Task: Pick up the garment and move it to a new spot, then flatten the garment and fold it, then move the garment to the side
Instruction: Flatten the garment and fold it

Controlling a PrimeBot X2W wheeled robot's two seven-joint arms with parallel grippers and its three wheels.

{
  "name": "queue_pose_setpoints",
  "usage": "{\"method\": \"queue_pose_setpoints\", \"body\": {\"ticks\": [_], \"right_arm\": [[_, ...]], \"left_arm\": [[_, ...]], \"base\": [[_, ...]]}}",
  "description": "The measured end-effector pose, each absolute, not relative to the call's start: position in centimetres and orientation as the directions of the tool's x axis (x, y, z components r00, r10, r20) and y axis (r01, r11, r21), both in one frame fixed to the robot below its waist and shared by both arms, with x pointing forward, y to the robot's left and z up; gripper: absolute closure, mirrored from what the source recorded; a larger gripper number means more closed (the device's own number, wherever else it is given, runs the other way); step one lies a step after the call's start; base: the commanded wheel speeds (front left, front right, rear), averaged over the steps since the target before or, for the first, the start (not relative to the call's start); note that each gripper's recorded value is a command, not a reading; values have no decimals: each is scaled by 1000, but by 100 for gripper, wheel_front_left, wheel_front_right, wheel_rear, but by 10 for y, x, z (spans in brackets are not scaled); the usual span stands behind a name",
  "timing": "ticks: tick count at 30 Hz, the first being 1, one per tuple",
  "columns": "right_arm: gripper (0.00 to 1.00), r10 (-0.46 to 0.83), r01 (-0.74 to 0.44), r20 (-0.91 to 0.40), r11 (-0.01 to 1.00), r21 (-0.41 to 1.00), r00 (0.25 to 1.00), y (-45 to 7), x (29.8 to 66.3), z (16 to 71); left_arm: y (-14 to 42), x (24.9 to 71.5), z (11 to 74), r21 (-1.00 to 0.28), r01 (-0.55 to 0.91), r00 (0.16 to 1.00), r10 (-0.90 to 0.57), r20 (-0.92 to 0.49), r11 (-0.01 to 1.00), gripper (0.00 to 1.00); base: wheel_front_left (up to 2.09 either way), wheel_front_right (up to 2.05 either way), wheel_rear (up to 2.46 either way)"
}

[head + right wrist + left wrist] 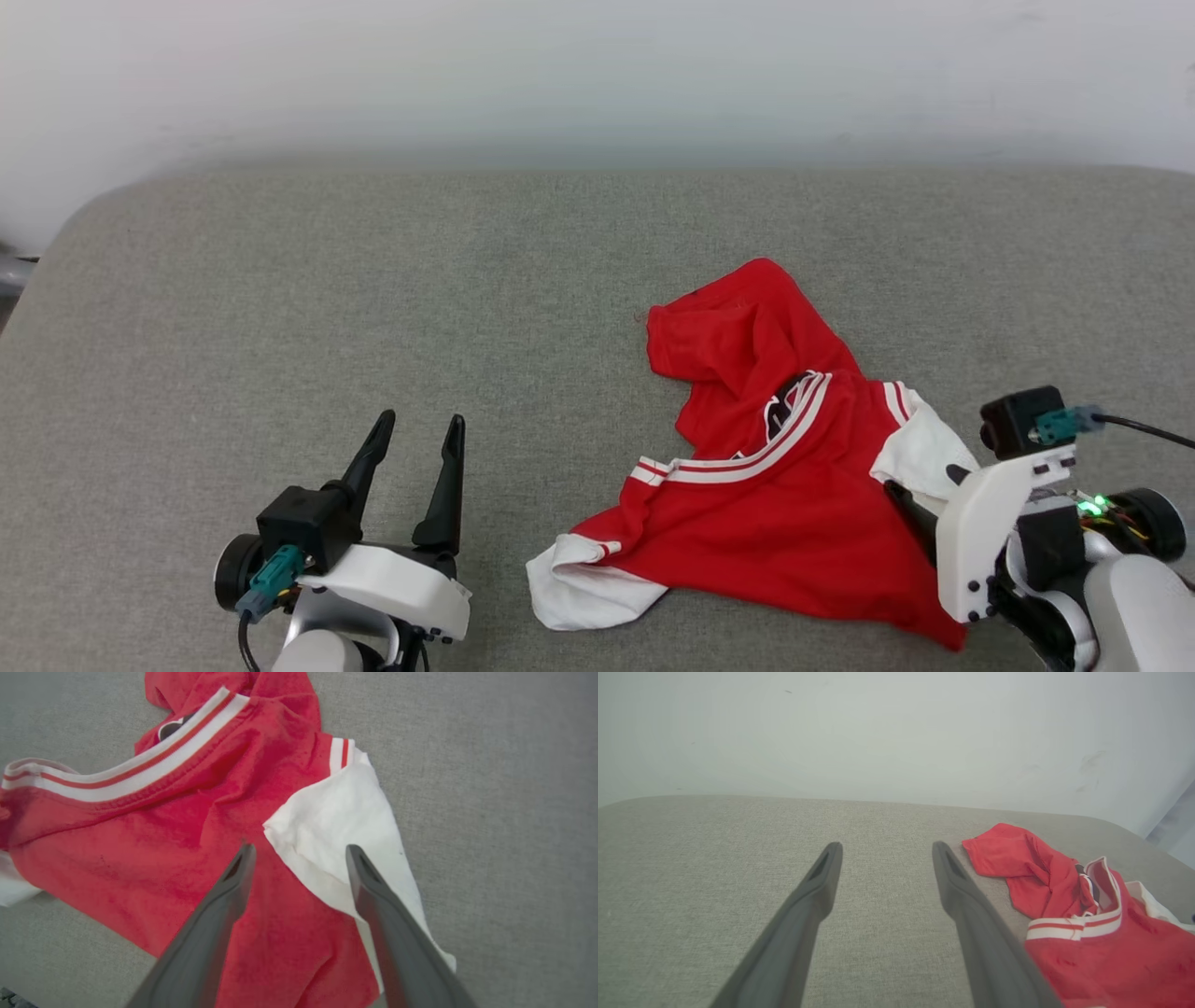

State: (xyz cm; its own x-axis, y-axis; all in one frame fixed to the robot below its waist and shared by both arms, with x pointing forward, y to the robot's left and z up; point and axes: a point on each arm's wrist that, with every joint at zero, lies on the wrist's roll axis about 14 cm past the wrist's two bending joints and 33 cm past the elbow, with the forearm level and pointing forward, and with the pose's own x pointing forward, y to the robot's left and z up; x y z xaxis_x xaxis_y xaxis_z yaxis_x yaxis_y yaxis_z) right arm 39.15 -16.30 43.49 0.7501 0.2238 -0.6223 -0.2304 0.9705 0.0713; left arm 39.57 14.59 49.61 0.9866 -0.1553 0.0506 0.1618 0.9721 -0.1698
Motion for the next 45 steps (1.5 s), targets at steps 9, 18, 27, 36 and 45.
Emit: {"method": "queue_pose_setpoints", "body": {"ticks": [9, 18, 27, 36, 45], "right_arm": [[81, 238, -275, -724, 959, 70, 647, -153, 409, 395], [100, 193, -208, -624, 977, 50, 757, -179, 432, 428], [100, -37, 87, -581, 995, 58, 813, -271, 427, 441], [0, -128, 265, -603, 953, 144, 788, -296, 405, 414], [0, -232, 287, -316, 947, 143, 920, -305, 420, 460]], "left_arm": [[156, 404, 482, -182, 130, 991, -130, 14, 975, 0], [153, 406, 484, -187, 136, 991, -134, 22, 973, 0], [147, 408, 486, -186, 154, 988, -151, 28, 970, 0], [150, 411, 479, -184, 146, 989, -147, 9, 972, 0], [149, 411, 481, -178, 155, 988, -154, 14, 972, 0]], "base": [[0, 0, 0], [0, 0, 0], [0, 0, 0], [0, 0, 0], [0, 0, 0]]}}
